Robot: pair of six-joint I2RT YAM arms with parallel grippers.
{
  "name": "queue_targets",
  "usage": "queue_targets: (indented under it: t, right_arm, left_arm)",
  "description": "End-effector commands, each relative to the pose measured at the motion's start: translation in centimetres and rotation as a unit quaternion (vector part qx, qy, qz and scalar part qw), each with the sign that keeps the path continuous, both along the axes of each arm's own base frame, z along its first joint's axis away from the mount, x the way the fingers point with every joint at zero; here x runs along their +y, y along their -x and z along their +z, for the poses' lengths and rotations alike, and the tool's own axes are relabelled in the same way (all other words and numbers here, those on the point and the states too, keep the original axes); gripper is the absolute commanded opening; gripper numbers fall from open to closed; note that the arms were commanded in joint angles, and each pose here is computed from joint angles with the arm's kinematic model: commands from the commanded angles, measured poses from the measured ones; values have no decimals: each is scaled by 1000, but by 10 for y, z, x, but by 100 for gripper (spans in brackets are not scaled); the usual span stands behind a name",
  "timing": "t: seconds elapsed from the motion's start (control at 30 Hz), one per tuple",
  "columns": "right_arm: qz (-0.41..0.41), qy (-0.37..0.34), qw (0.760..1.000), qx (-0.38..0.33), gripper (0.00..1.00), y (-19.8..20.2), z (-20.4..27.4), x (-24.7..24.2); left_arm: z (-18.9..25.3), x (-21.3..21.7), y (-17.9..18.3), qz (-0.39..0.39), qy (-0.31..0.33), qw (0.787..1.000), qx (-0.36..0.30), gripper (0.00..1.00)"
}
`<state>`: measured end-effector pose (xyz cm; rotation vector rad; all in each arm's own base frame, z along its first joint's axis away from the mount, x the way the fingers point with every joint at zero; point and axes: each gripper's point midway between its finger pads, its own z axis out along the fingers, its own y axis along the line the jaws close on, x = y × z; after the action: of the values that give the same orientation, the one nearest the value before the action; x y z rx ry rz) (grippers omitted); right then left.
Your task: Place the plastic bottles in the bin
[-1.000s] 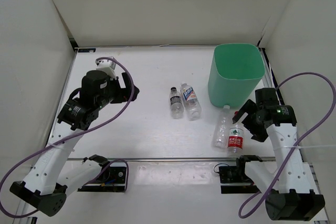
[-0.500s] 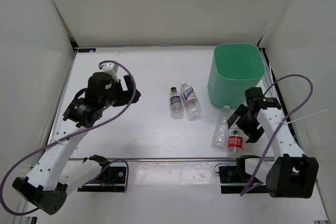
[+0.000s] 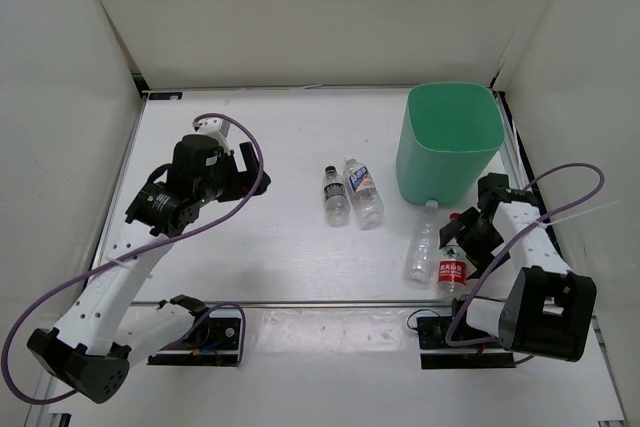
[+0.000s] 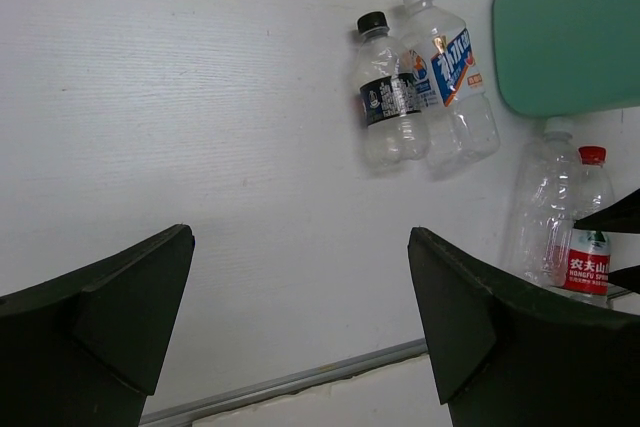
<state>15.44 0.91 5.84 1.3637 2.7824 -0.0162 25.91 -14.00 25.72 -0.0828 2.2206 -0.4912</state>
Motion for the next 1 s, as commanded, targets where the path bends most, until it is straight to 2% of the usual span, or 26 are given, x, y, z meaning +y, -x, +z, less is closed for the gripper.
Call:
queue_targets:
  t: [0.0,0.17,0.4,0.43,0.47,0.53,0.57,0.7,0.8,0.97]
  right_arm:
    - [-29,-19,999,8,100,3,-11,1]
    - [-63,-40,997,21,96,9,-23,-1]
    - [-131,-50,990,17,81,10,-15,-10]
    - [-131,-50,990,17,67,10,-15,-10]
    - [-136,-48,990,6,58,5,-8,-13]
    - [-136,-30,990,1,40,7,2,-19]
    - [-136,-23,990,3,36,7,6,-21]
    - [-156,-6,988,0,29,10,35,-25]
    - [-168,-2,985,-32,26,10,55,-25]
    - [-171,-5,980,-97,14,13,94,-19]
  left_arm:
    - [8,-5,-1,-11,9,1000,-9,100]
    - [4,-5,0,-9,10,1000,-3,100]
    - [4,-5,0,-6,14,1000,-1,100]
    - [4,-5,0,-6,14,1000,-1,100]
    - [2,-6,-1,-6,12,1000,3,100]
    - [4,-8,-2,-11,17,1000,-1,100]
    - [4,-10,-1,-16,20,1000,1,100]
    - [0,-13,-4,-19,20,1000,7,100]
    - [-1,-16,-6,-23,22,999,8,100]
    - [-2,-17,-8,-23,22,999,8,100]
